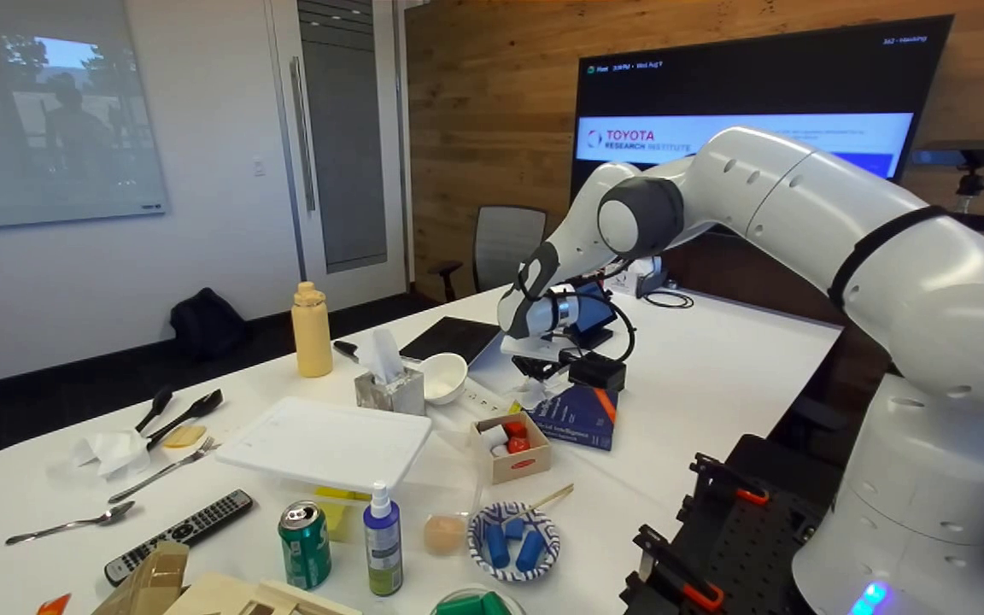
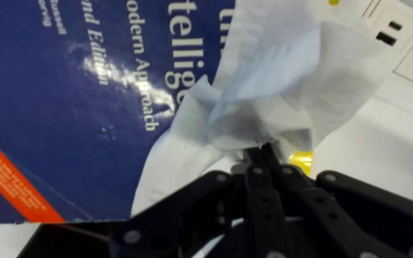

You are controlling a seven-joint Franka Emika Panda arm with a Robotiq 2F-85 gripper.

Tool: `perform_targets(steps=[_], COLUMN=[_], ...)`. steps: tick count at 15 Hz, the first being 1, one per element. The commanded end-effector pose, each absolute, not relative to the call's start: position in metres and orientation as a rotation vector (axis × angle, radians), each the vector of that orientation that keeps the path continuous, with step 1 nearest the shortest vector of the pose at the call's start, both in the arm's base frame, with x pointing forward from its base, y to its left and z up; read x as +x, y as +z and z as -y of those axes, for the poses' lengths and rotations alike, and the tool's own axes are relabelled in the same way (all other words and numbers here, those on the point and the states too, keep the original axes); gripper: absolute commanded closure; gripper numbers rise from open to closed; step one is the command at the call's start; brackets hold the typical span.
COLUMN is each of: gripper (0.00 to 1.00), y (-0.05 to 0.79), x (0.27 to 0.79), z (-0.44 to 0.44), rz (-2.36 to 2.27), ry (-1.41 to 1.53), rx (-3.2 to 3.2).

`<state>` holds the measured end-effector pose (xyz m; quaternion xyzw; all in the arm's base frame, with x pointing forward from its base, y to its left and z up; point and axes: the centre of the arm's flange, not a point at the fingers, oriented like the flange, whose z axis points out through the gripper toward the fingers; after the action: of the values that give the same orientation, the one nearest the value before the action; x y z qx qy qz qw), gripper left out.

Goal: Use the cloth to wipe the book

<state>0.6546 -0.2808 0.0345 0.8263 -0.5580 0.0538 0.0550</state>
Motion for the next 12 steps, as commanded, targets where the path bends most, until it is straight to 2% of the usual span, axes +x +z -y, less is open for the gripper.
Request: perform_targets(steps=[1,12], gripper=[1.0,1.0], y=[0.033,0.071], x=[0.628,0.529], z=[0.302,0.336], rz=[1.73,1.733], ry=[0.118,-0.191], rx=[2.411,2.316])
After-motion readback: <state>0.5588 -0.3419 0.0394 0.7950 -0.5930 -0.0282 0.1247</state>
